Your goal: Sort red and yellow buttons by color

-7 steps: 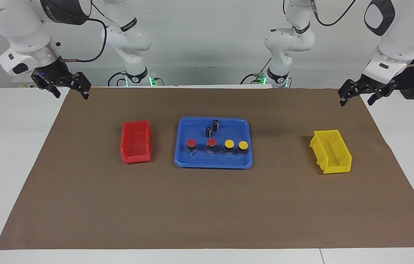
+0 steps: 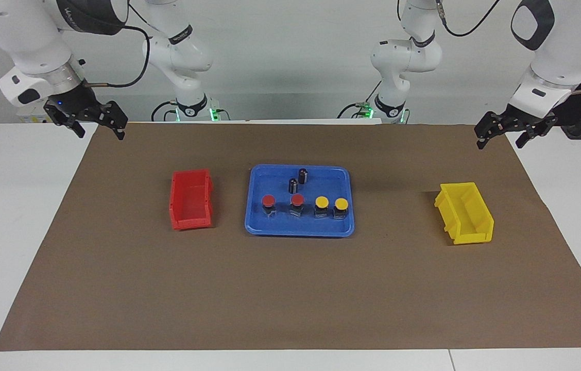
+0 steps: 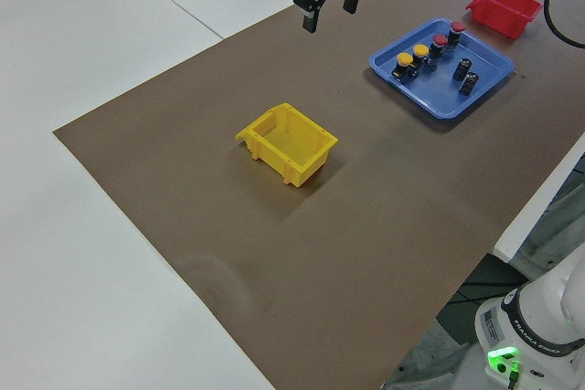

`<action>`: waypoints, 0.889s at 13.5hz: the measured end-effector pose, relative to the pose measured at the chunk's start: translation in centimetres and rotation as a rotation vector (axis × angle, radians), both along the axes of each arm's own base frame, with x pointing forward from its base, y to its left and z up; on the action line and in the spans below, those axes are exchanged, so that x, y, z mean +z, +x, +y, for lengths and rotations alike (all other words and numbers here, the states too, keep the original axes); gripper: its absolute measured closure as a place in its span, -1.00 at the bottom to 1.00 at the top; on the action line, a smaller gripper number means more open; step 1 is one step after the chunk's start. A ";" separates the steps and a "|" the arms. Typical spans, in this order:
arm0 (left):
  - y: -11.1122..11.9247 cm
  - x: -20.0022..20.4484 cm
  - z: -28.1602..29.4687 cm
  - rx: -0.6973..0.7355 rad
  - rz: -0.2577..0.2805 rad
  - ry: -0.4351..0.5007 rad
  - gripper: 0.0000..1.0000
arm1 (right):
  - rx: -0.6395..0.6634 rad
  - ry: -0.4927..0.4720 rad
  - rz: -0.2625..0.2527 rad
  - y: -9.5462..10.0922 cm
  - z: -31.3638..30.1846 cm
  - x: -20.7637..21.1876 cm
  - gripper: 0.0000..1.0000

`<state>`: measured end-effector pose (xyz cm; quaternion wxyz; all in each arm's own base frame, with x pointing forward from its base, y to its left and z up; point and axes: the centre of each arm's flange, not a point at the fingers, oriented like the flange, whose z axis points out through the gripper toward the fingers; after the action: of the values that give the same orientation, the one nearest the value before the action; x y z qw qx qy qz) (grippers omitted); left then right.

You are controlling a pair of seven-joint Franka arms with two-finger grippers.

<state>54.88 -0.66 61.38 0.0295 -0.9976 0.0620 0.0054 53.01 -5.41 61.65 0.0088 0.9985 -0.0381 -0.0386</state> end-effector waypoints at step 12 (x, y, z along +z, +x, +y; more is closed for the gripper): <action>-0.6 -0.2 0.2 0.015 0.042 -0.036 -1.00 | 0.032 0.022 -0.068 3.2 10.0 1.5 -1.00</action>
<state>54.27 -0.43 61.18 0.0103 -0.9981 0.0551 0.0256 56.24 4.57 63.16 -0.0031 0.9997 -0.0221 -0.0049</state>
